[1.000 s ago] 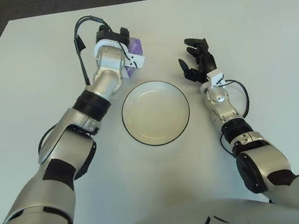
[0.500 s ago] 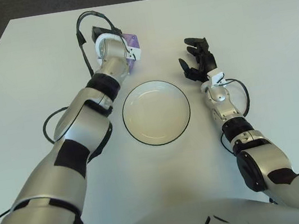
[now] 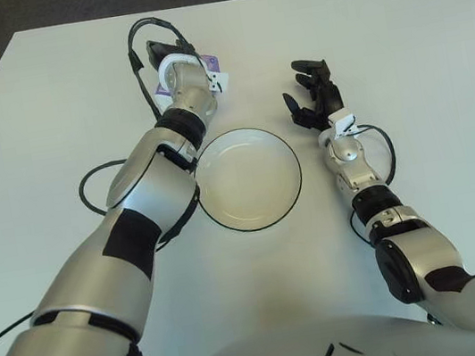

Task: Put the tissue paper into the plate.

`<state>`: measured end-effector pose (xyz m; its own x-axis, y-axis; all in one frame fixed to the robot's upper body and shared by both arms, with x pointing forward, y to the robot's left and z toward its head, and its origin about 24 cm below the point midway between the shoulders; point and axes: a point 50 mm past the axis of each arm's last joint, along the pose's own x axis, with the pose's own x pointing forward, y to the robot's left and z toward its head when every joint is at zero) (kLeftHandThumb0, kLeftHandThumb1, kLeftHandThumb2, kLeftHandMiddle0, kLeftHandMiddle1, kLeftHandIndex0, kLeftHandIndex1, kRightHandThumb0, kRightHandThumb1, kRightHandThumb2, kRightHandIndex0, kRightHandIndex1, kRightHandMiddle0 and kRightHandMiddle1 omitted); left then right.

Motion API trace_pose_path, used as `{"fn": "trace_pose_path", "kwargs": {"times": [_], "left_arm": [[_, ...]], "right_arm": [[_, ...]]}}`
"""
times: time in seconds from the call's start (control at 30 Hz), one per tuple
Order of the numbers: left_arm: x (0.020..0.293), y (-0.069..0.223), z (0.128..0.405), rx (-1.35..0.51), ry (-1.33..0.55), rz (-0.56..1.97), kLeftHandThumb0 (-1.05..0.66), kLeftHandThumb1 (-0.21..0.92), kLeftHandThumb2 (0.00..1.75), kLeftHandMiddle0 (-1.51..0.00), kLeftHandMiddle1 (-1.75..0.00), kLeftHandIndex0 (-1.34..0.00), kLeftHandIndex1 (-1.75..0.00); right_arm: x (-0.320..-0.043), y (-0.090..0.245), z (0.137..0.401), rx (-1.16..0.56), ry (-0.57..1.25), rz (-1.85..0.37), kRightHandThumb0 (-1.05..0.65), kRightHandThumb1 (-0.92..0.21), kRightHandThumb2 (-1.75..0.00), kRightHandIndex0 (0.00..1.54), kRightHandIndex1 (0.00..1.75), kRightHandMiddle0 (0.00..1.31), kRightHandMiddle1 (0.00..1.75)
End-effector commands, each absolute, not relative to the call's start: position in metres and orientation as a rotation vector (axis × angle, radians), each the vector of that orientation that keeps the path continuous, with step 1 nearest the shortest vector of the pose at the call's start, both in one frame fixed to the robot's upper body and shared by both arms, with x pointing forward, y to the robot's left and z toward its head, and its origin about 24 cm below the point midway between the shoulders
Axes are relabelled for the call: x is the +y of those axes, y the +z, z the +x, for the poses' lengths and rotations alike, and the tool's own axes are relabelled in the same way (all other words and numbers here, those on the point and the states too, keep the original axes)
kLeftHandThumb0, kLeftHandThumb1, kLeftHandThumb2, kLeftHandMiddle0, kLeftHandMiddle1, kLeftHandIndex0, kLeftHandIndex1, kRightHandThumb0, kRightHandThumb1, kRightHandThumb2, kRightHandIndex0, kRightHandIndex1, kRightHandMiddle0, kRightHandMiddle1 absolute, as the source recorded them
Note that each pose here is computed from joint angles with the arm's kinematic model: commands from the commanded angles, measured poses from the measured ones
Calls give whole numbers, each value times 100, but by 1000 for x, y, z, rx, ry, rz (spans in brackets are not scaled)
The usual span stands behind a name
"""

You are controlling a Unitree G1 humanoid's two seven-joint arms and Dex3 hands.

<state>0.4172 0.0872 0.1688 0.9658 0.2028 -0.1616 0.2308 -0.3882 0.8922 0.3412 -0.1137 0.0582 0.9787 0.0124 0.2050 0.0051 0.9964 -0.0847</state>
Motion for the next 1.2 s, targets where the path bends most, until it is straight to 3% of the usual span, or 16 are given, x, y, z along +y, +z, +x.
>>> {"fn": "trace_pose_path", "kwargs": {"times": [0.0, 0.17, 0.4, 0.63, 1.17], "left_arm": [[82, 180, 419, 273, 15, 1971, -105, 92, 134, -28, -6, -8, -6], [80, 181, 419, 270, 3, 1975, -105, 92, 135, -31, -3, -2, -16], [78, 181, 418, 297, -23, 1972, -105, 92, 132, -14, 0, 0, -2], [80, 176, 418, 322, -39, 1954, -105, 92, 129, -6, 0, 0, 0], [82, 162, 416, 429, -132, 1925, -105, 92, 125, -15, -5, -3, -2]], "right_arm": [[-129, -52, 283, 315, -21, -105, -57, -72, -62, 41, 68, 0, 102], [-129, -51, 283, 310, -21, -104, -56, -72, -62, 41, 68, 0, 102], [-128, -51, 283, 312, -24, -104, -55, -71, -63, 40, 68, 0, 102], [-130, -52, 283, 320, -29, -103, -54, -71, -64, 38, 68, 0, 99], [-131, -51, 283, 318, -44, -98, -53, -69, -65, 37, 68, 0, 100]]}}
